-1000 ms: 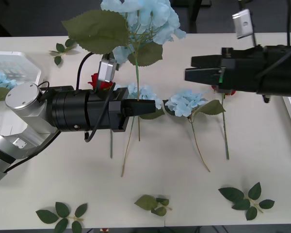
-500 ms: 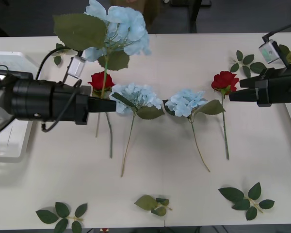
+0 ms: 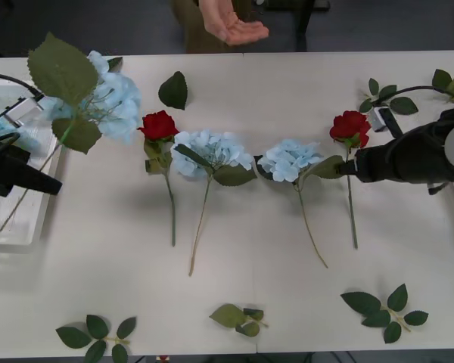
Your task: Place the red flowers into the right box and the blue flowers into the left box. If a person shows an open palm, hand one flower to the person first, then continue sorting.
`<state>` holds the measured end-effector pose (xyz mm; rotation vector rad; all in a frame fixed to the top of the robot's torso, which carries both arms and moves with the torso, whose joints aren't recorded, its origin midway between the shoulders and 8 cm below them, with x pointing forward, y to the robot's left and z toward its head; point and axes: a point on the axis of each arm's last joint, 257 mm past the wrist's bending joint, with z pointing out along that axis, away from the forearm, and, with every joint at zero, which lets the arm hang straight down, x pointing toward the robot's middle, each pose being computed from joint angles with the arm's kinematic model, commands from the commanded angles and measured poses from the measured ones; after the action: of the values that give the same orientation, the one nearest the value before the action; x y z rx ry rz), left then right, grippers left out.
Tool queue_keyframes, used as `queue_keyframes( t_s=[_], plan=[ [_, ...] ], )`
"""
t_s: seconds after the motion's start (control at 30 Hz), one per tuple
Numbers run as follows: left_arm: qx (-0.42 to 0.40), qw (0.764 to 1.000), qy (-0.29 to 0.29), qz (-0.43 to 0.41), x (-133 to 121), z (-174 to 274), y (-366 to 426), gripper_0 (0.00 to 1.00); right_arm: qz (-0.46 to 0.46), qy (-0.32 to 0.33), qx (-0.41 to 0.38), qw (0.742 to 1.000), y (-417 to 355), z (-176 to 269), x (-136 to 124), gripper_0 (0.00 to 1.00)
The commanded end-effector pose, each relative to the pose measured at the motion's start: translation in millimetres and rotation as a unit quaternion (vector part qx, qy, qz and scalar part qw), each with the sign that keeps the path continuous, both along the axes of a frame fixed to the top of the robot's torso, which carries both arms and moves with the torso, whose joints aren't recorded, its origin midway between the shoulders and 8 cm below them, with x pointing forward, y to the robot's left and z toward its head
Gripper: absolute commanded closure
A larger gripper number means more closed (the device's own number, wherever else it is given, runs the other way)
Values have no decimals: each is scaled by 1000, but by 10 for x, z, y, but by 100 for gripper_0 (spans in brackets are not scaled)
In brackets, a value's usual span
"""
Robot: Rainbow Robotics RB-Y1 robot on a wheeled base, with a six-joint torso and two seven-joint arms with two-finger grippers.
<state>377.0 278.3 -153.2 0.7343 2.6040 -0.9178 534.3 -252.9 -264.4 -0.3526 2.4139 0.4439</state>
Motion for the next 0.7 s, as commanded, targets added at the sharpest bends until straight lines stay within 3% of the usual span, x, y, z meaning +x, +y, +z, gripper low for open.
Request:
queue_keyframes(
  t_s=[0.03, 0.4, 0.53, 0.7],
  plan=[
    [63, 994, 33, 77, 53, 162, 649, 100, -39, -6, 41, 998, 407, 165, 354, 9],
    [122, 971, 49, 198, 127, 257, 1636, 100, -87, -27, 12, 996, 245, 216, 782, 9],
    [127, 960, 46, 244, 159, 385, 1929, 100, -96, -38, -23, 994, -31, 235, 818, 9],
    [127, 948, 22, 290, 285, 524, 2235, 100, -97, -4, -20, 995, -315, 305, 669, 9]
  ],
)
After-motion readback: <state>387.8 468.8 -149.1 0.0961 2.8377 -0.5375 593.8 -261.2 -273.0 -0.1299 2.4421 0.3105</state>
